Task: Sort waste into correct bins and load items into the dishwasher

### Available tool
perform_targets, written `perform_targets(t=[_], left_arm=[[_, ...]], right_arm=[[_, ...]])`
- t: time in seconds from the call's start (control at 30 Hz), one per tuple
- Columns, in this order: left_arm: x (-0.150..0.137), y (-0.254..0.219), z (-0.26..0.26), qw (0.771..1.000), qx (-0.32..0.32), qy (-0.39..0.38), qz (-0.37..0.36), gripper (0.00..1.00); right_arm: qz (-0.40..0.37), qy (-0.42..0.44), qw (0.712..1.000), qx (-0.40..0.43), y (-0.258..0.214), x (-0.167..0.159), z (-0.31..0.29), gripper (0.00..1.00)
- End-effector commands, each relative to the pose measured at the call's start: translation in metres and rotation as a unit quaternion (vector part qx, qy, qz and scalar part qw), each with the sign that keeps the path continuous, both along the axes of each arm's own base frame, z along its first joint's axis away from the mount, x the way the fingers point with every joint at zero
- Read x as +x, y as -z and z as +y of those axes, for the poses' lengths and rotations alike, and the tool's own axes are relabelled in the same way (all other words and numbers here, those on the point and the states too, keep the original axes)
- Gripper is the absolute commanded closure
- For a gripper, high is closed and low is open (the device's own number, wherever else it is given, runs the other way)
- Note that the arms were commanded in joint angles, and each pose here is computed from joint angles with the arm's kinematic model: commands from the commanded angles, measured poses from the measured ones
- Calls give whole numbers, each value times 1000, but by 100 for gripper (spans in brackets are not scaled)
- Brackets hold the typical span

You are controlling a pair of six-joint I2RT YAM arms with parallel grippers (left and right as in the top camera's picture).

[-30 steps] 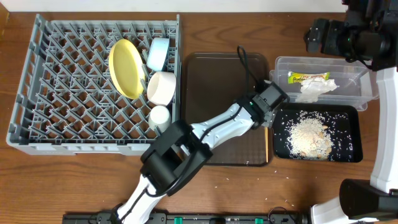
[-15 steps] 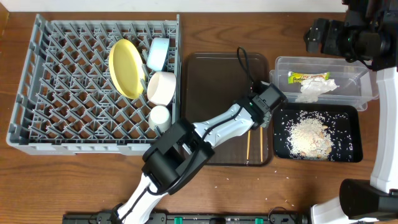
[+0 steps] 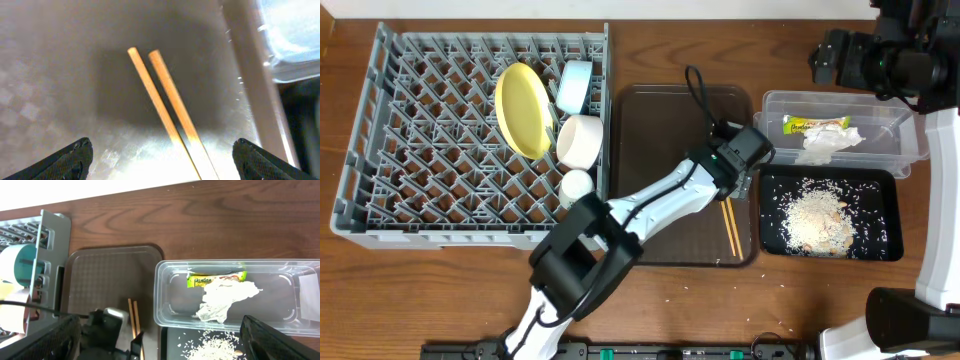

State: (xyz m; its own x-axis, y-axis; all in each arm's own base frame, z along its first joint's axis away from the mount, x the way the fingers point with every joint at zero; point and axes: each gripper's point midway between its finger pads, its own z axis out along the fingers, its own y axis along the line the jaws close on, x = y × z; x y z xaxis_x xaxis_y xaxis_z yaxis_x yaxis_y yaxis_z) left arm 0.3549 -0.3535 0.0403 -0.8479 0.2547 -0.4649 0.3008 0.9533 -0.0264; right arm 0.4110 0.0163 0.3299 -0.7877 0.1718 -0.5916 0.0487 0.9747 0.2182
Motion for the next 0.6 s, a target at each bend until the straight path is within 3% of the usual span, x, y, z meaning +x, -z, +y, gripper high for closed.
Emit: perform_targets(t=[0.0,0.33,0.57], left_arm=[[5,-13,9,1000,9,-19,-20,10],[10,3,44,988,10,-151,-23,21],[12,9,42,987,2,-157,-24,28]], right_arm=[[4,0,1000,4,2,0,4,1],[3,0,1000,4,2,0,4,1],[3,0,1000,4,2,0,4,1]])
